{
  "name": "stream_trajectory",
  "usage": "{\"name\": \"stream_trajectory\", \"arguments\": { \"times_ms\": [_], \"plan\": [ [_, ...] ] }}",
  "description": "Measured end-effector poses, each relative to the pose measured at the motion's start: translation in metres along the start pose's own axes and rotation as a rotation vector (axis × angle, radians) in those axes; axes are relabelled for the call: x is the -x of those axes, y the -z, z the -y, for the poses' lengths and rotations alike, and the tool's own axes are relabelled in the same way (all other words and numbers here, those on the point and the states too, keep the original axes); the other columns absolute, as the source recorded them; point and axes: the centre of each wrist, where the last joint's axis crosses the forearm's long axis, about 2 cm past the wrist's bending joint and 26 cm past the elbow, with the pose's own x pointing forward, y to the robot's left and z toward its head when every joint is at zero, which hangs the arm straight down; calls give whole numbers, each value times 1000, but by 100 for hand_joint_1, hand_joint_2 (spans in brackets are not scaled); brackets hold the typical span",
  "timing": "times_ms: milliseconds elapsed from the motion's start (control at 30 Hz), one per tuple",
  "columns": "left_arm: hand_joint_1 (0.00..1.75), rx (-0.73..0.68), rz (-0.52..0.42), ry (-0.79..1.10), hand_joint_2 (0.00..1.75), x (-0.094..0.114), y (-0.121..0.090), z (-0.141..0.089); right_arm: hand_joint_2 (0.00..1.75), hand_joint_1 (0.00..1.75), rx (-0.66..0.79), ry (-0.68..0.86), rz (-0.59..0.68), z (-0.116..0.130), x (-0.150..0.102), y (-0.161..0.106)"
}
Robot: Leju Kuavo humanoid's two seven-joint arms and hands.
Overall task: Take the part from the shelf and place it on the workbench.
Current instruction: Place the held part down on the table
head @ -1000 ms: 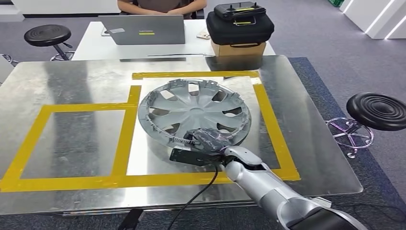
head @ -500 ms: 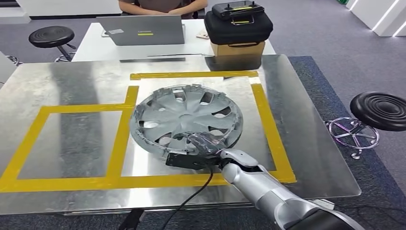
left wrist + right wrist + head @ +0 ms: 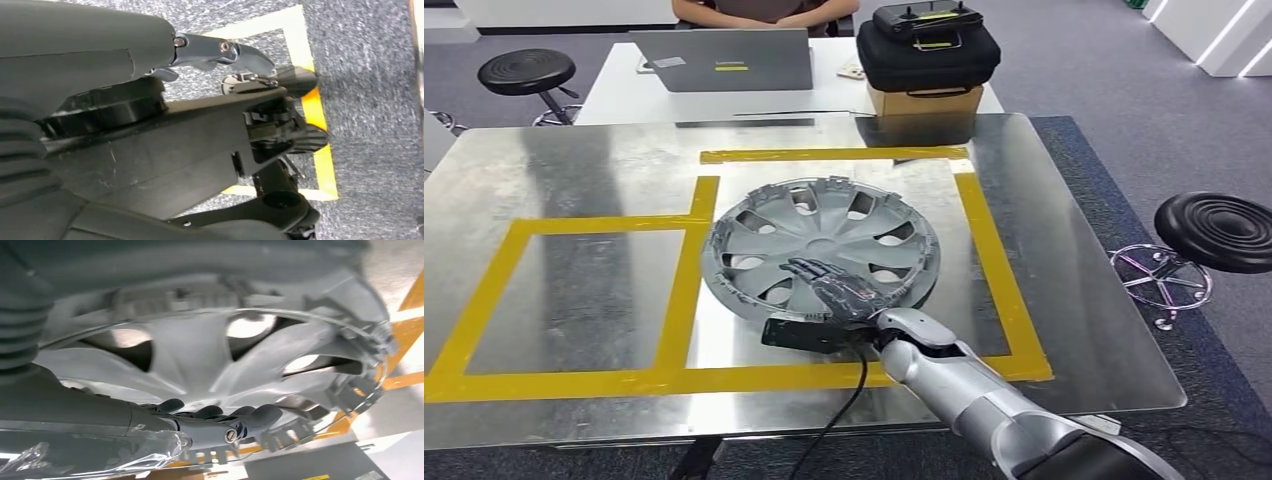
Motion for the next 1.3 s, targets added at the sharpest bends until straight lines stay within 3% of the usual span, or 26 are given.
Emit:
{"name": "stream_trajectory", "arguments": {
  "times_ms": [167,300,567,900,1100,1300],
  "plan": [
    [0,-5,1,-15,0,2,0,0,0,0,95,-101,-22,8,-4,3],
    [0,-15,4,-36,0,5,-1,0,0,0,234,-213,-37,28,-11,6],
    [0,-44,12,-86,0,12,-2,-2,0,0,576,-327,98,75,-45,-3],
    [0,-76,10,-127,0,19,-3,-6,0,0,868,-293,236,98,-76,-31],
    [0,-109,-6,-181,0,25,-5,-6,0,0,1164,-175,380,105,-94,-75],
    [0,-131,-27,-227,0,28,-6,-7,0,0,1323,-68,507,100,-114,-115]
  ]
}}
